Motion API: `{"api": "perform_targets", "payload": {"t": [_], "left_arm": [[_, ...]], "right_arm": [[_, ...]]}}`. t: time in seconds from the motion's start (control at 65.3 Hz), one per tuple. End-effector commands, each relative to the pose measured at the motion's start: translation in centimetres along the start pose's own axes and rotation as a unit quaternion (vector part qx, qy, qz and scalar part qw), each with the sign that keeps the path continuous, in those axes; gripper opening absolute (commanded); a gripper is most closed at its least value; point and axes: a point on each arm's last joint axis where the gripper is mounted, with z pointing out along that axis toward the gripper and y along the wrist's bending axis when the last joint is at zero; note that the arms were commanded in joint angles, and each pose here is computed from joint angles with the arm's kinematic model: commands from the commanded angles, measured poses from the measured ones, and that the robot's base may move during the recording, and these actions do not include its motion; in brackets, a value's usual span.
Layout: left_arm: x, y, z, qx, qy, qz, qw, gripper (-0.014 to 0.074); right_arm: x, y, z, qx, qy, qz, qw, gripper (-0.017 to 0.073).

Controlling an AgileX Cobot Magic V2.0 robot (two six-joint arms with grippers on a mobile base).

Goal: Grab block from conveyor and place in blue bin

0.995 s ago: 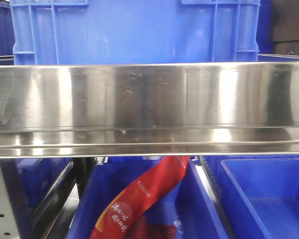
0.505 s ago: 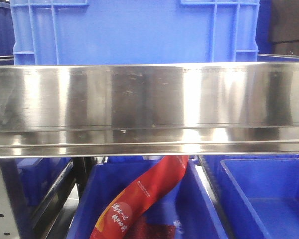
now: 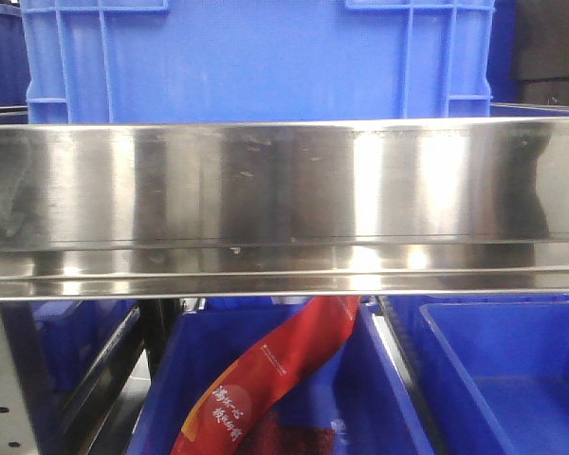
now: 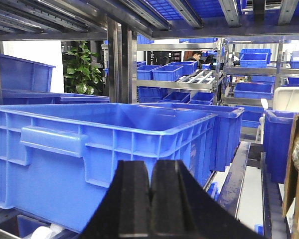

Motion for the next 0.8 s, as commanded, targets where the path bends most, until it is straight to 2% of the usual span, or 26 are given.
{"api": "perform_targets", "payload": {"t": [0.0,0.077,0.138,0.26,0.505,0.612,0.781], "left_arm": [[-0.1,0.0,-0.1,-0.002,-0.011,-0.005,1.000,-0.0111],[-0.1,0.0,-0.1,-0.002,-0.011,-0.005,1.000,-0.0111],[-0.1,0.0,-0.1,-0.002,-0.011,-0.005,1.000,-0.0111],[-0.2,0.0,-0.1,-0.002,-0.012,-0.005,1.000,-0.0111],[-0.2,0.0,-0.1,-0.002,-0.012,-0.005,1.000,-0.0111],[-0.2,0.0,-0.1,-0.002,-0.012,-0.005,1.000,-0.0111],[-0.2,0.0,-0.1,-0.002,-0.012,-0.005,1.000,-0.0111]], "right_arm": [[-0.1,-0.1,0.0,0.004,-0.011,-0.002,1.000,-0.0160],[-0.7,-0.3,-0.1,0.023,-0.042,-0.006,0.999,-0.0162],[-1.6,-0.6,-0.3,0.042,-0.094,-0.011,0.995,-0.0161],[-2.6,-0.7,-0.5,0.049,-0.150,-0.013,0.987,-0.0161],[-2.7,-0.8,-0.6,0.059,-0.156,-0.017,0.986,-0.0161],[-1.9,-1.3,-0.8,0.099,-0.151,-0.030,0.983,-0.0161],[1.4,-2.2,-1.7,0.180,-0.127,-0.051,0.974,-0.0161]]}}
